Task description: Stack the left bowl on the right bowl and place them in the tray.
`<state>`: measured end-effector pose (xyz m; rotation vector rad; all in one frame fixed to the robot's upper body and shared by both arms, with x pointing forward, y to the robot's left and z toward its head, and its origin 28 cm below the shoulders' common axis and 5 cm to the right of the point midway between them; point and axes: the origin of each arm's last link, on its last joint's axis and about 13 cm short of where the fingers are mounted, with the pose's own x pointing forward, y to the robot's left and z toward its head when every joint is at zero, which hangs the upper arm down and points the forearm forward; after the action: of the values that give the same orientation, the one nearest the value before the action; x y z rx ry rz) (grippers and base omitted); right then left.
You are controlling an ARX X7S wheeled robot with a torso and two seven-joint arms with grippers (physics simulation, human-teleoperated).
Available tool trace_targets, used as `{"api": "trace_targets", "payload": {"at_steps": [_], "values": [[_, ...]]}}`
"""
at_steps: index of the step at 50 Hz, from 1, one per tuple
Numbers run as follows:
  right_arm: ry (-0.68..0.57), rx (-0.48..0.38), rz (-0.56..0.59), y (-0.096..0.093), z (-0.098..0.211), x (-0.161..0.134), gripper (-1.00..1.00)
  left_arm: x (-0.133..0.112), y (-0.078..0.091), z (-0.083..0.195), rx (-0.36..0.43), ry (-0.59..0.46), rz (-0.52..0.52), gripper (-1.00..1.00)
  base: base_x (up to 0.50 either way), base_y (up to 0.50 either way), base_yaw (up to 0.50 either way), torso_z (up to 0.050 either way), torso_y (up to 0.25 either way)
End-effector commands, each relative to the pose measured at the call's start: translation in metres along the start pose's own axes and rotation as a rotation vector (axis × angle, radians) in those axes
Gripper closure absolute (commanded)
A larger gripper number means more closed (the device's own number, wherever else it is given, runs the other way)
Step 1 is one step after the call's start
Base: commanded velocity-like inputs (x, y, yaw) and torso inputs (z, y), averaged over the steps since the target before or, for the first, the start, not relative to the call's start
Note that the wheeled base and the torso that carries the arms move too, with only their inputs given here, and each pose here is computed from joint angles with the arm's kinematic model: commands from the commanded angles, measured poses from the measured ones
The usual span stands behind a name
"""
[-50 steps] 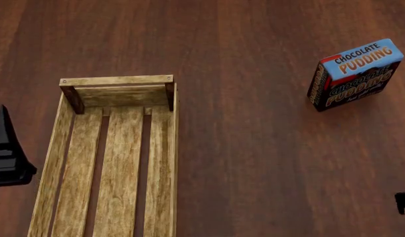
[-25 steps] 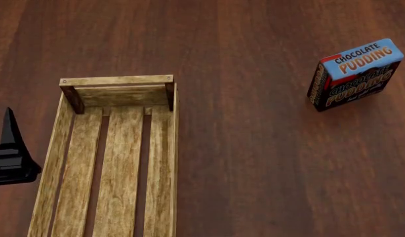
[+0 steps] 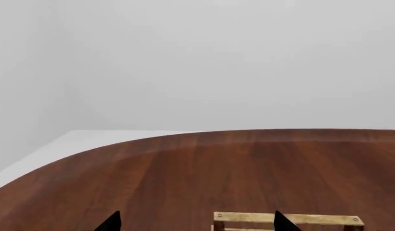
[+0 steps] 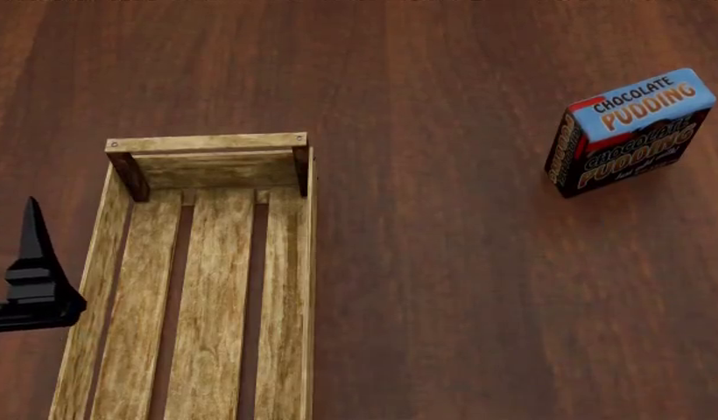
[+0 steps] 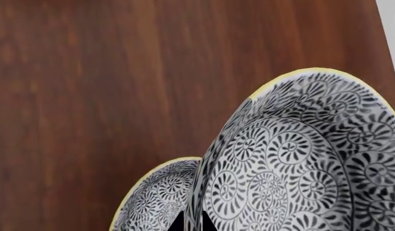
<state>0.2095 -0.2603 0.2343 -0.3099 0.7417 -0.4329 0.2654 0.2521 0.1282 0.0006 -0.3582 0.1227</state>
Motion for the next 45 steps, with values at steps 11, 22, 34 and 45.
{"api": "trace_targets", "payload": {"at_steps": [11, 22, 34, 45], "values": [[0.013, 0.014, 0.004, 0.006, -0.016, 0.013, 1.00, -0.001, -0.002, -0.003, 0.006, 0.002, -0.012, -1.00, 0.00, 0.00, 0.00, 0.000, 0.000], [0.028, 0.024, 0.015, 0.008, -0.026, 0.020, 1.00, -0.002, -0.002, 0.001, 0.005, -0.007, -0.005, -1.00, 0.00, 0.00, 0.00, 0.000, 0.000], [0.045, 0.028, 0.033, 0.013, -0.031, 0.030, 1.00, -0.001, -0.004, 0.002, 0.011, -0.006, -0.011, -1.00, 0.00, 0.00, 0.00, 0.000, 0.001], [0.062, 0.035, 0.043, 0.014, -0.041, 0.034, 1.00, -0.001, -0.006, 0.001, 0.014, -0.003, -0.014, -1.00, 0.00, 0.00, 0.00, 0.000, 0.000]]}}
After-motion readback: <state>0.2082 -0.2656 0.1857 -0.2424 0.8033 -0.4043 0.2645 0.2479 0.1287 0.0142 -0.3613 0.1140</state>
